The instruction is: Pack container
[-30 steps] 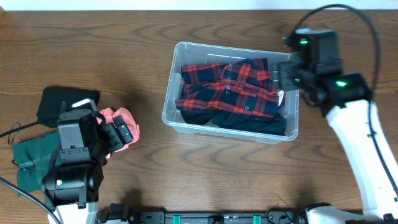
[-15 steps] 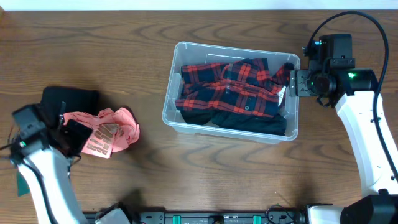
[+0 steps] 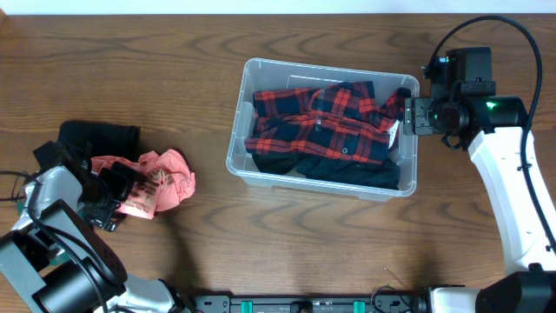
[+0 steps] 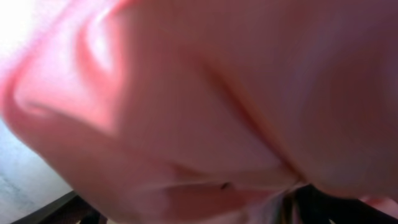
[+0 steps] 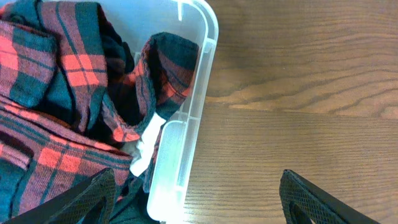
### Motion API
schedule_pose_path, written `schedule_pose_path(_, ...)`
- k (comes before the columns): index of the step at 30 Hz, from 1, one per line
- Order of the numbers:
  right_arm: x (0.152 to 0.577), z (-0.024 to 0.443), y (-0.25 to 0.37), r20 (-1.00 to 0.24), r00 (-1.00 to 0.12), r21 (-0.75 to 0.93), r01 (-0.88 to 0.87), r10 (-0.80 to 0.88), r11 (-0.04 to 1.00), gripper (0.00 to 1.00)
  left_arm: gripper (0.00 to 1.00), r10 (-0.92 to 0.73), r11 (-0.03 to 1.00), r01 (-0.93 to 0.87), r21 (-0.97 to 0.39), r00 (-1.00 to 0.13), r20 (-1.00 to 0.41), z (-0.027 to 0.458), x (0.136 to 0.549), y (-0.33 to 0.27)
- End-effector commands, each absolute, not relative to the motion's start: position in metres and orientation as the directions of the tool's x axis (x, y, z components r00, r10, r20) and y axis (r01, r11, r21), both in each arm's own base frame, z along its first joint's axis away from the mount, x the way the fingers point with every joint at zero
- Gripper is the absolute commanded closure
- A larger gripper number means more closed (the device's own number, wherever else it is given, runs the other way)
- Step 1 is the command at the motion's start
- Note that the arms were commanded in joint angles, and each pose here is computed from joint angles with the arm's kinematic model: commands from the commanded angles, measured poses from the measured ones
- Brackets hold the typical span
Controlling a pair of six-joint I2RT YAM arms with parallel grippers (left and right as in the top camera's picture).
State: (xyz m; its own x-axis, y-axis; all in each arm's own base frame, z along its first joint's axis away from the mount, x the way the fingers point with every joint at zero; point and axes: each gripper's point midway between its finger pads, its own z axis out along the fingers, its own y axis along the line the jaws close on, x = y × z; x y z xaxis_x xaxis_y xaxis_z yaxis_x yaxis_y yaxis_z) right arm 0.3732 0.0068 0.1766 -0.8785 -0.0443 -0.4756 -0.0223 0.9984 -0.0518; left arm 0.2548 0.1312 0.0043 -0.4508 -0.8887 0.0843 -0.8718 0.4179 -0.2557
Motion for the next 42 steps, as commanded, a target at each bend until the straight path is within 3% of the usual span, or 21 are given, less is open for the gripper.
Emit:
schedule_pose_path(1,0.374,0.173,0.005,-0.468,-0.883,-0.053,-0.027,-0.049,0.998,0.18,0.19,-0.876,0.422,-0.874,-0.24,-0.461,0.139,-0.007,0.246,0.123)
schedule_pose_path(4,0.373,0.173,0.005,-0.465,-0.884,-0.053,-0.027,-0.049,0.998,0.18,0.45,-0.854,0.432,-0.838,-0.335,-0.499,0.148,0.005,0.257,0.112)
schedule_pose_path(7,0.372,0.172,0.005,-0.46,-0.887,-0.054,-0.027,-0.049,0.998,0.18,0.64,-0.832,0.436,-0.774,-0.459,-0.542,0.123,0.029,0.273,0.101)
schedule_pose_path(10,0.372,0.172,0.005,-0.459,-0.887,-0.054,-0.027,-0.049,0.998,0.18,0.81,-0.806,0.477,-0.671,-0.568,-0.592,0.022,0.068,0.288,0.094)
schedule_pose_path(11,0.372,0.172,0.005,-0.459,-0.887,-0.054,-0.027,-0.049,0.998,0.18,0.92,-0.796,0.496,-0.635,-0.592,-0.605,-0.019,0.082,0.292,0.092)
schedule_pose_path(12,0.372,0.172,0.005,-0.459,-0.887,-0.054,-0.027,-0.049,0.998,0.18,0.94,-0.786,0.516,-0.597,-0.614,-0.615,-0.063,0.097,0.295,0.089)
schedule_pose_path(20,0.372,0.172,-0.001,-0.46,-0.887,-0.07,-0.009,-0.041,0.998,0.18,0.94,-0.602,0.729,-0.195,-0.656,-0.637,-0.481,0.234,0.305,0.025)
schedule_pose_path(27,0.37,0.172,-0.008,-0.454,-0.891,-0.065,0.017,-0.015,0.998,0.22,0.94,-0.343,0.751,0.25,-0.611,-0.643,-0.684,0.314,0.301,-0.089)
schedule_pose_path(34,0.356,0.183,-0.053,-0.481,-0.84,-0.069,0.323,0.253,0.944,0.23,0.94,-0.055,0.667,0.563,-0.487,-0.615,-0.787,0.306,0.302,-0.196)
schedule_pose_path(42,0.342,0.189,-0.073,-0.475,-0.827,-0.072,0.376,0.3,0.924,0.22,0.94,0.19,0.506,0.783,-0.361,-0.51,-0.839,0.252,0.31,-0.296)
